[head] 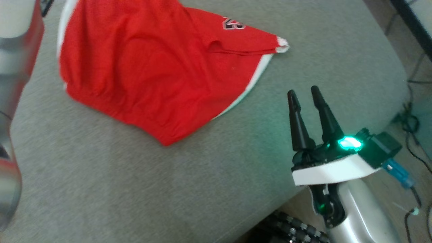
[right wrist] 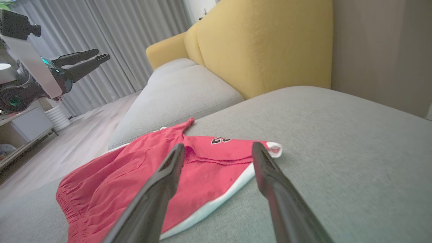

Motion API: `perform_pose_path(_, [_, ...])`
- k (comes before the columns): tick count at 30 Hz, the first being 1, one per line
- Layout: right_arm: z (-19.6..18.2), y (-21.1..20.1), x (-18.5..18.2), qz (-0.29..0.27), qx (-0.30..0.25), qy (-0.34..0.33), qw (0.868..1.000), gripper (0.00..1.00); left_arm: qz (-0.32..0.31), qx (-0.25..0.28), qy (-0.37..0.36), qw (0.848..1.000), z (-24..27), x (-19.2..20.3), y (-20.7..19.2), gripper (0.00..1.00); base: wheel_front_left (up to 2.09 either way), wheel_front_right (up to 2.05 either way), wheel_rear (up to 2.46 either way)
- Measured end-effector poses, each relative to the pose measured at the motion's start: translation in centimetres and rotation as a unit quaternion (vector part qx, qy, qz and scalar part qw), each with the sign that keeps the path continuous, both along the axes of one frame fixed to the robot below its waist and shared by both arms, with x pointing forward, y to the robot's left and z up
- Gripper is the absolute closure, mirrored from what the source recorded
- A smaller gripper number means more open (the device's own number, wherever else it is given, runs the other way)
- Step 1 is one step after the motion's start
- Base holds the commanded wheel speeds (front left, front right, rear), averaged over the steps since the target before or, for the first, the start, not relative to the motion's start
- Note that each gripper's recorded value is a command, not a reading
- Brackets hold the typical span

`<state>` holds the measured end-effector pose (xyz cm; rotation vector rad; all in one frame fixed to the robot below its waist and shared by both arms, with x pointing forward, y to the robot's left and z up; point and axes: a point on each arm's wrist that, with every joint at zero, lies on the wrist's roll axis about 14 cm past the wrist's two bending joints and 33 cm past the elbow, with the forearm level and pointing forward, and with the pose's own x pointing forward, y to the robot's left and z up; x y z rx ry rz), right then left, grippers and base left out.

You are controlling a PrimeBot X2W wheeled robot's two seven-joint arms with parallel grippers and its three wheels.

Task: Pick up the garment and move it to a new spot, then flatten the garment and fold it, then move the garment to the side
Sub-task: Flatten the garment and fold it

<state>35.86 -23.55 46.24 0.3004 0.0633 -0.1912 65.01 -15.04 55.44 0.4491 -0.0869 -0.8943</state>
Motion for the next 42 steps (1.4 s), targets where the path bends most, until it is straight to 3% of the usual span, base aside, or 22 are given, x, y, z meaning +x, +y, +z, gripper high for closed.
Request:
perform_pose_path(9, [1.2, 0.1, 2.6, 0.022, -0.030, -0.028, 0.999, 0.00, 0.045, -0.091, -0.001, 0.995, 1.8, -1.1, 4.9, 0.00, 0.00, 0.00, 0.00])
perform_pose_path(16, [1.9, 0.8, 4.5, 0.041, -0.052, -0.046, 0.997, 0.00, 0.114, -0.122, 0.037, 0.985, -0.7, -4.7, 11.4, 0.00, 0.00, 0.00, 0.00])
perform_pose_path(22, [1.9, 2.7, 5.2, 0.069, -0.059, -0.050, 0.995, 0.00, 0.201, -0.163, 0.085, 0.962, -3.8, -9.8, 18.0, 0.00, 0.00, 0.00, 0.00])
perform_pose_path(28, [2.3, 4.7, 5.1, 0.096, -0.057, -0.057, 0.992, 0.00, 0.268, -0.216, 0.123, 0.931, -6.2, -17.0, 22.1, 0.00, 0.00, 0.00, 0.00])
perform_pose_path(35, [3.1, 6.0, 4.4, 0.113, -0.054, -0.068, 0.990, 0.00, 0.292, -0.251, 0.157, 0.910, -7.8, -22.9, 23.0, 0.00, 0.00, 0.00, 0.00])
perform_pose_path(42, [2.9, 5.1, 3.8, 0.100, -0.056, -0.063, 0.991, 0.00, 0.224, -0.238, 0.179, 0.928, -8.0, -24.0, 18.6, 0.00, 0.00, 0.00, 0.00])
